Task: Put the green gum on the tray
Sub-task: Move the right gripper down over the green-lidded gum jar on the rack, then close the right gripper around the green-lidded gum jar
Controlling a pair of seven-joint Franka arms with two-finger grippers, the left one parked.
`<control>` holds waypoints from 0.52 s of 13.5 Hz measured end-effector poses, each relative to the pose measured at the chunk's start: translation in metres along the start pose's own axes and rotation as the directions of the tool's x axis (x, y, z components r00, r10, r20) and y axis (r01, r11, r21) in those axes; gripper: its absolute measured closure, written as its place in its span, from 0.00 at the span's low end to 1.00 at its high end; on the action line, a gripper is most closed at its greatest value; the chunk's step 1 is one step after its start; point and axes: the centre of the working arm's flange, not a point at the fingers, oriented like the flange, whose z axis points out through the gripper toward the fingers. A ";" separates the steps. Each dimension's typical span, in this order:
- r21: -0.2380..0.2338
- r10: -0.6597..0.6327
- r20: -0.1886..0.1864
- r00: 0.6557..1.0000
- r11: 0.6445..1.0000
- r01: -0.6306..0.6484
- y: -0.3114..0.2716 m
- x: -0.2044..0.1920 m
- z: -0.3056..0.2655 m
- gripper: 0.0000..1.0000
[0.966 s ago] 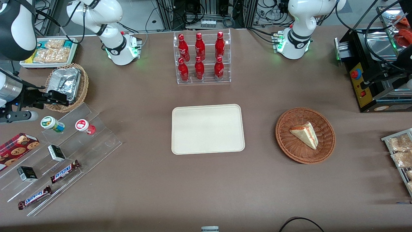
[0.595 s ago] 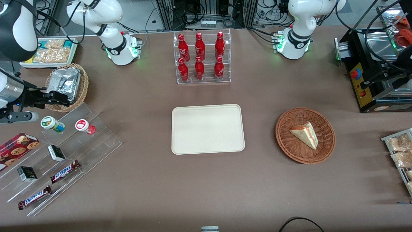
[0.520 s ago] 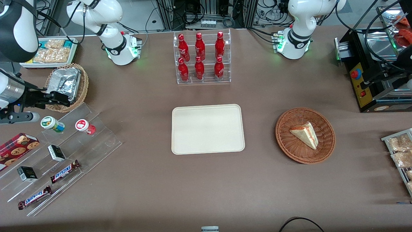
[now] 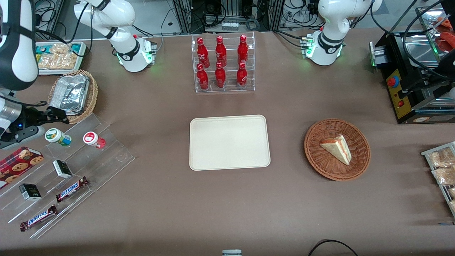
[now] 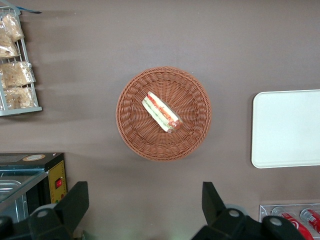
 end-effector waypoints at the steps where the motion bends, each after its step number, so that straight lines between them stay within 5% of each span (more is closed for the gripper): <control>1: -0.004 -0.073 -0.005 0.997 0.997 0.073 0.010 -0.005 0.008 0.00; 7: -0.043 -0.283 -0.012 0.959 0.958 0.282 0.038 -0.017 0.038 0.00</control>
